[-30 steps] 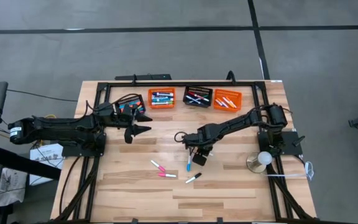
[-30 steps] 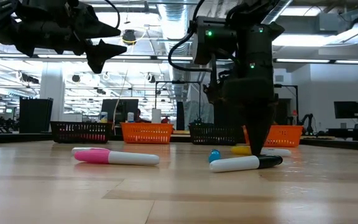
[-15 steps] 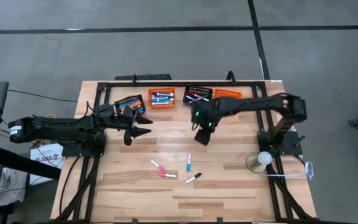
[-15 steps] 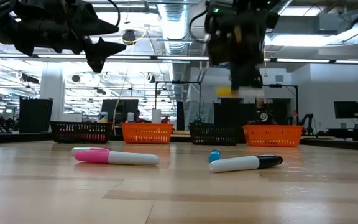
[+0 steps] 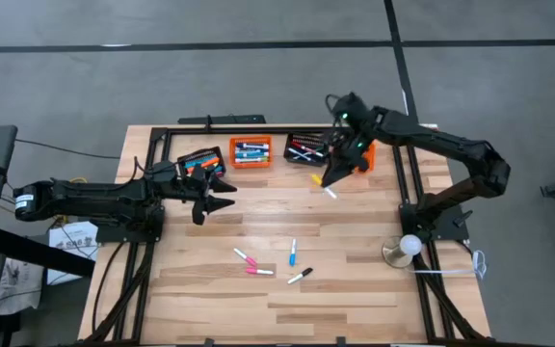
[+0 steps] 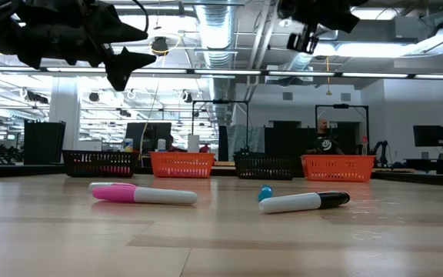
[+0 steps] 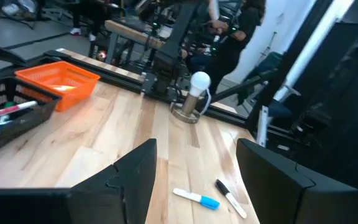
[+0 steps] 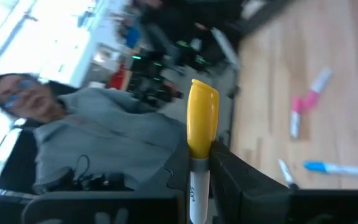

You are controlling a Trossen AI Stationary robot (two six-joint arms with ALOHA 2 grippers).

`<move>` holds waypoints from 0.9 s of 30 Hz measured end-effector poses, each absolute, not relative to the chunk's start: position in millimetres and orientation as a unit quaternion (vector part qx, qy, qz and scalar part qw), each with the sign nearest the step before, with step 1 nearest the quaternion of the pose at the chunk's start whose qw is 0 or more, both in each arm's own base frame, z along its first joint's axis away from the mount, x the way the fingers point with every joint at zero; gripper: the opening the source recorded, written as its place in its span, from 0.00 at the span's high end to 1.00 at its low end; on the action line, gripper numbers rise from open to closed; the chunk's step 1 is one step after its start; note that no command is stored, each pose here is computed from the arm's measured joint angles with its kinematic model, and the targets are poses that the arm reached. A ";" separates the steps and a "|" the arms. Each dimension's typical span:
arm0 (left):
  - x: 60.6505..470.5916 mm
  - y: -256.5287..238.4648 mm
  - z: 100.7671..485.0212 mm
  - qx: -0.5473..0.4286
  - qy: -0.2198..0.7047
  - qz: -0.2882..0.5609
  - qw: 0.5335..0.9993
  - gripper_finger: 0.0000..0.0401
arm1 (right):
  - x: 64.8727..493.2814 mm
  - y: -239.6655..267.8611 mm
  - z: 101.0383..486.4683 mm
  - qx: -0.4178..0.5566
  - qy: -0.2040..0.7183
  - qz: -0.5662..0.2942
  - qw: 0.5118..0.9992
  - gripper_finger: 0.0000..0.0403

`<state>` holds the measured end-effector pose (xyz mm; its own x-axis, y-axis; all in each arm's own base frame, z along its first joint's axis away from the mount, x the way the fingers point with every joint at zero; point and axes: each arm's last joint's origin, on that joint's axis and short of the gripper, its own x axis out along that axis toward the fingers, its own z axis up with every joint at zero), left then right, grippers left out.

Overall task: Pick & Place Markers
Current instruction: Put the small yellow highlighter pen into the right orange bin

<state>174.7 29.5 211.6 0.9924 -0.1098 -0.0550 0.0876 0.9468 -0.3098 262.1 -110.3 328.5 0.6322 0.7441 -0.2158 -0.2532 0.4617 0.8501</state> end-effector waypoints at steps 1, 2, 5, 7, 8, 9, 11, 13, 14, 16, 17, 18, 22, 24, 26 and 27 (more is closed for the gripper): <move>174.8 29.9 211.6 -0.155 0.035 -0.044 0.986 0.45 | 258.8 -112.8 332.9 0.411 0.281 0.323 0.805 0.93; 174.8 30.1 211.6 -0.155 0.034 -0.039 0.987 0.45 | 256.1 -115.1 336.6 0.407 0.269 0.335 0.806 0.94; 174.9 31.5 211.6 -0.155 0.031 -0.017 0.987 0.45 | 248.4 -120.9 346.5 0.393 0.236 0.367 0.809 0.93; 174.9 32.3 211.9 -0.154 0.027 -0.004 0.988 0.45 | 244.4 -124.1 351.7 0.381 0.220 0.379 0.814 0.92; 174.9 32.6 212.1 -0.154 0.026 0.001 0.988 0.45 | 243.0 -125.2 353.5 0.376 0.214 0.382 0.816 0.91; 174.9 32.9 212.3 -0.153 0.024 0.007 0.988 0.45 | 241.6 -127.1 354.8 0.373 0.209 0.382 0.819 0.91; 174.9 33.3 212.3 -0.153 0.023 0.013 0.988 0.45 | 240.3 -129.8 355.6 0.371 0.204 0.382 0.821 0.92; 175.0 33.7 212.5 -0.153 0.022 0.019 0.988 0.45 | 239.0 -132.6 355.3 0.374 0.202 0.385 0.820 0.92; 175.0 33.7 212.5 -0.153 0.022 0.020 0.988 0.45 | 238.6 -133.7 355.0 0.375 0.201 0.384 0.820 0.93; 175.0 33.8 212.5 -0.153 0.021 0.022 0.988 0.45 | 238.1 -134.9 354.7 0.376 0.201 0.380 0.821 0.92; 175.0 33.8 212.5 -0.153 0.021 0.022 0.988 0.45 | 237.6 -136.0 354.6 0.376 0.201 0.375 0.823 0.92; 175.0 33.8 212.5 -0.153 0.021 0.022 0.988 0.45 | 237.4 -137.3 354.3 0.375 0.201 0.365 0.828 0.92; 175.0 33.8 212.5 -0.152 0.021 0.022 0.988 0.45 | 234.9 -147.8 351.6 0.356 0.201 0.285 0.867 0.92; 175.0 33.8 212.5 -0.152 0.021 0.022 0.988 0.45 | 232.2 -154.9 349.0 0.337 0.204 0.229 0.890 0.93; 175.0 33.8 212.5 -0.152 0.021 0.022 0.988 0.45 | 227.8 -162.0 344.5 0.320 0.218 0.164 0.907 0.93; 175.0 33.8 212.5 -0.152 0.021 0.022 0.988 0.45 | 225.2 -164.9 341.5 0.313 0.230 0.131 0.912 0.93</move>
